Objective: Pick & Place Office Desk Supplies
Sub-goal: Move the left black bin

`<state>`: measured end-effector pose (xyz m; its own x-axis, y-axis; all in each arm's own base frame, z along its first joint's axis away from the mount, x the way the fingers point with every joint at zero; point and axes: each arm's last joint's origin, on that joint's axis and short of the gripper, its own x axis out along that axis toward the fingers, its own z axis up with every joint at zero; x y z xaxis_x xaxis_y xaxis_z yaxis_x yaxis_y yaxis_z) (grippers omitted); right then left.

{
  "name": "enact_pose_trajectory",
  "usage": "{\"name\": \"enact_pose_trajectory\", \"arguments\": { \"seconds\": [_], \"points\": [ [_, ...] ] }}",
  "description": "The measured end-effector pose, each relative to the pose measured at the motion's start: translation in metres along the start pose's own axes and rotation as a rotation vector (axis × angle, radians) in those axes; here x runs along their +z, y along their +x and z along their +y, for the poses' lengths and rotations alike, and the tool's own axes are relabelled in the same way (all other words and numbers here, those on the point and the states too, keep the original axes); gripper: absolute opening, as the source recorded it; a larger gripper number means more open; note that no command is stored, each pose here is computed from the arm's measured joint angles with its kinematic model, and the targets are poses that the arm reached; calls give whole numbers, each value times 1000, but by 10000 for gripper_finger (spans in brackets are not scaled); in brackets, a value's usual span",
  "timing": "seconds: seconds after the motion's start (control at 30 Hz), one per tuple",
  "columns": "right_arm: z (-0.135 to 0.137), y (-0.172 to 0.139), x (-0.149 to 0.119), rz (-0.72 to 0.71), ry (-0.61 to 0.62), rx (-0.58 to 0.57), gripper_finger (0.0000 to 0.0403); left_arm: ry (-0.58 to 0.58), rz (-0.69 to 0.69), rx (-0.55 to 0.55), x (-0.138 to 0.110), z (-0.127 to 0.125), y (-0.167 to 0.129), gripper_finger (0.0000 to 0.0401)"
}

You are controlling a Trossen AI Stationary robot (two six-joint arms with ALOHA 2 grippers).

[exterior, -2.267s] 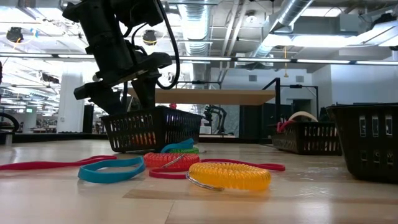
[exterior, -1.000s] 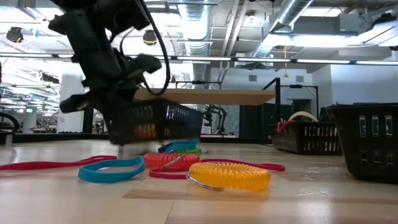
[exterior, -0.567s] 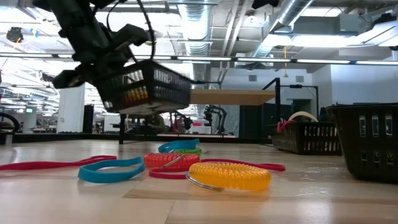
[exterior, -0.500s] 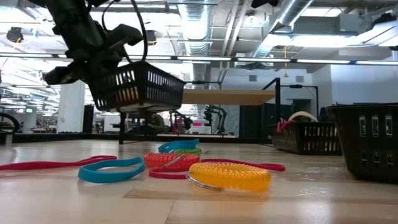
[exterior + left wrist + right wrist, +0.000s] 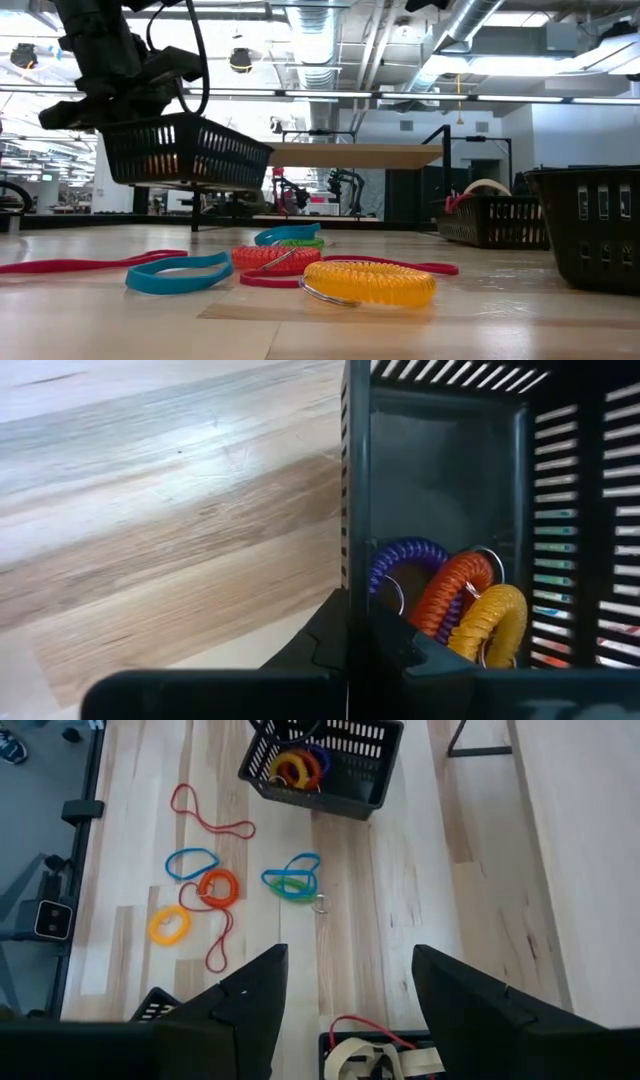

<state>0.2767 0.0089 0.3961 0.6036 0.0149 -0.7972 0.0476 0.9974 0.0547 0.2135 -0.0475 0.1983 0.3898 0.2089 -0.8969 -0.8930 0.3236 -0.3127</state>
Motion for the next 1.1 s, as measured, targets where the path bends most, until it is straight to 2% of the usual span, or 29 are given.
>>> {"name": "enact_pose_trajectory", "arguments": {
  "seconds": [0.77,1.1],
  "points": [
    [0,0,0,-2,0,0,211,-1,-4,-1,0,0,0,12],
    [0,0,0,-2,0,0,211,-13,0,-9,-1,2,4,62]
  ]
}}
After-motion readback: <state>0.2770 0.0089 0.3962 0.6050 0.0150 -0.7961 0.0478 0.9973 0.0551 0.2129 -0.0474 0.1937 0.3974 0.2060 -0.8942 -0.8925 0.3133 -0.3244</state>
